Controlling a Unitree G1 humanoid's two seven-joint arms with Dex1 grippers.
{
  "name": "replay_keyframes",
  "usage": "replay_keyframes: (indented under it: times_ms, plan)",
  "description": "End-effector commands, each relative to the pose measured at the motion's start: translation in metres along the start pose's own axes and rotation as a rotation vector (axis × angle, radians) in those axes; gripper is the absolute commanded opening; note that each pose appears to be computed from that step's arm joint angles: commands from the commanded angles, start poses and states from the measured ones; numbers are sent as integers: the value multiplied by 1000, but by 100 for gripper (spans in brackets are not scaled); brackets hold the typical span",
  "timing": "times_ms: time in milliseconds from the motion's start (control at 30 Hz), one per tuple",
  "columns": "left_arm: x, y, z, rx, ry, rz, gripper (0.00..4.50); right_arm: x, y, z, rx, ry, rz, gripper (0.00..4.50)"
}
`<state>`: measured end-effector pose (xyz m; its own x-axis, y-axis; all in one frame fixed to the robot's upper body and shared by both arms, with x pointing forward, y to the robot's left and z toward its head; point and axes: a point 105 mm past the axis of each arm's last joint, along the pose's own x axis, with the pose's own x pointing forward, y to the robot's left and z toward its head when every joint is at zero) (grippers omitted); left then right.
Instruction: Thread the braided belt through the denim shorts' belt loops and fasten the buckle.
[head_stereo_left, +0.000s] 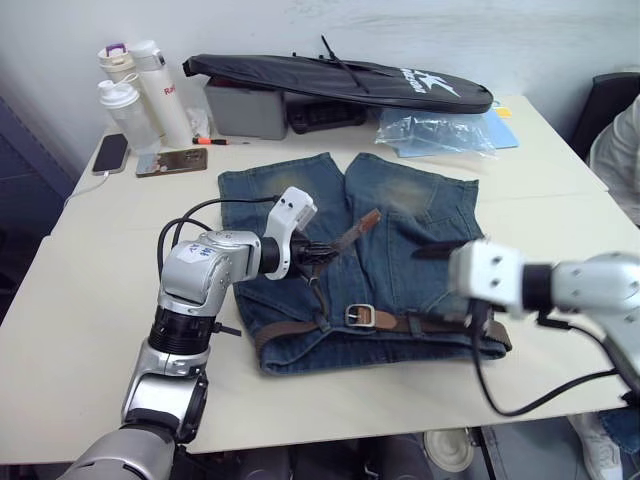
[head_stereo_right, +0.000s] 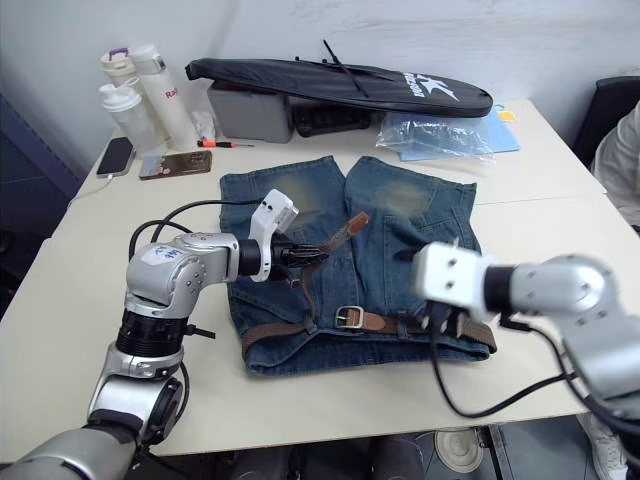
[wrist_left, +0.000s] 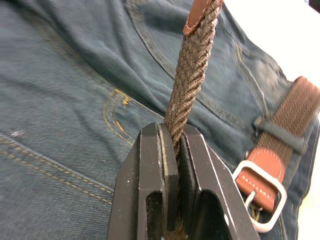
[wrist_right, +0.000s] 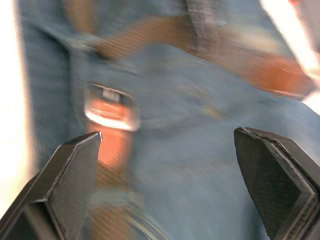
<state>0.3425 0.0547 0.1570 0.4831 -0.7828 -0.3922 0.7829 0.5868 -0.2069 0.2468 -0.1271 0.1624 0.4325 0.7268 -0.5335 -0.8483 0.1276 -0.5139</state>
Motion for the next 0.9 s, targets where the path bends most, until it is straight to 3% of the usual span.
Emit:
replay_keyframes:
  times_ms: [33,300,700,833,900]
  plan:
    - [-4,-9,12,69,-33,-3,0,9,4,-4,-73,28,-38,447]
    - [-3,-8,8,122,-2,10,0,27,12,-24,-125,55,-71,447]
    - [-2,-10,8,131,-2,3,0,36,15,-34,-97,75,-127,447]
    - [-3,-10,6,133,7,2,0,34,16,-30,-68,54,-151,330]
    - [-4,-9,6,133,9,3,0,33,18,-34,-55,69,-151,225]
